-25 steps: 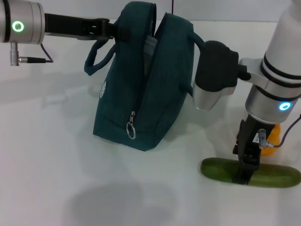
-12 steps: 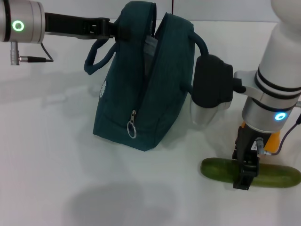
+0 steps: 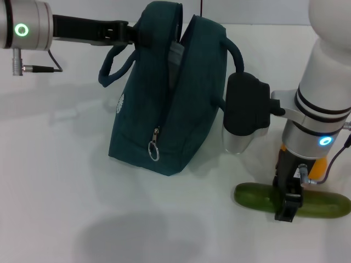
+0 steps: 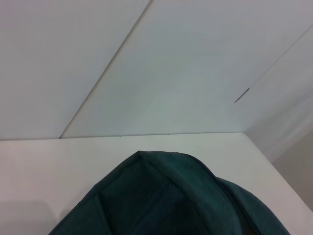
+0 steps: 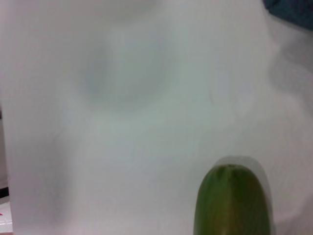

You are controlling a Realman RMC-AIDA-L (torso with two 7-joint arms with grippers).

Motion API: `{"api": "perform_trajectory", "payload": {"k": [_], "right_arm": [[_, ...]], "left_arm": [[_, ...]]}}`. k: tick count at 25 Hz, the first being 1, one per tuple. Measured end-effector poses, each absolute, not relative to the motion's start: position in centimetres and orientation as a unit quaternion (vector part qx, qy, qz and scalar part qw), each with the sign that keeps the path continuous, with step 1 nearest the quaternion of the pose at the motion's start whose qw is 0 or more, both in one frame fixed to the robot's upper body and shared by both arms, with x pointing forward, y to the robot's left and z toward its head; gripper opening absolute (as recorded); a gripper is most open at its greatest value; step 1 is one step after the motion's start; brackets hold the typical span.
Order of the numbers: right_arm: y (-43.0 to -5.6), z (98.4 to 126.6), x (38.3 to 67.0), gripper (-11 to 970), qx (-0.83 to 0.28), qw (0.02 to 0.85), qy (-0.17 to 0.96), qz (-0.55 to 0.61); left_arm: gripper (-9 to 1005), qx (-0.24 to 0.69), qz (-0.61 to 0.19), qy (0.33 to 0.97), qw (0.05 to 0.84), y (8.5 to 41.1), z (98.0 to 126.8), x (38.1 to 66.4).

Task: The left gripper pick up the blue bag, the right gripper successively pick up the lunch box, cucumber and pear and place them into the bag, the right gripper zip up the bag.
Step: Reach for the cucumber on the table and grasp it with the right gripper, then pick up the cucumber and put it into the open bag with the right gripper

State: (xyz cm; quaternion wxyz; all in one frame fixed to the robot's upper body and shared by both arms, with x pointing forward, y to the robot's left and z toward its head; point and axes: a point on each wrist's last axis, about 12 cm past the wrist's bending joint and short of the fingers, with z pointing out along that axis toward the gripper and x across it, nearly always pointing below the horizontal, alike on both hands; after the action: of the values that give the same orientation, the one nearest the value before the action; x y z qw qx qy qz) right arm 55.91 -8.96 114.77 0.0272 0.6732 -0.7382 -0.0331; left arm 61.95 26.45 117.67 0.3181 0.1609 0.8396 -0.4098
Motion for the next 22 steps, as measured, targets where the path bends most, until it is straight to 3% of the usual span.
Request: {"api": "perform_trajectory", "payload": {"k": [11,19,22], "right_arm": [[-9.0,114.5,55.8,722,0.676,0.03,-0.736,-0.029],[-9.6,114.6,56.0,592,0.662,0.031,-0.748,-0.04],[-10.5,115.1,56.5,593,0.644,0.023,-0.762,-0.066]], "left_arm": [[83,0.163,-0.409,0.839,0.32,26.4,117.9,62.1],[83,0.163,-0.409,0.839,0.32,26.4,117.9,62.1],[84,0.163,-0.409,0.839,0.319,26.4,117.9,62.1]]}}
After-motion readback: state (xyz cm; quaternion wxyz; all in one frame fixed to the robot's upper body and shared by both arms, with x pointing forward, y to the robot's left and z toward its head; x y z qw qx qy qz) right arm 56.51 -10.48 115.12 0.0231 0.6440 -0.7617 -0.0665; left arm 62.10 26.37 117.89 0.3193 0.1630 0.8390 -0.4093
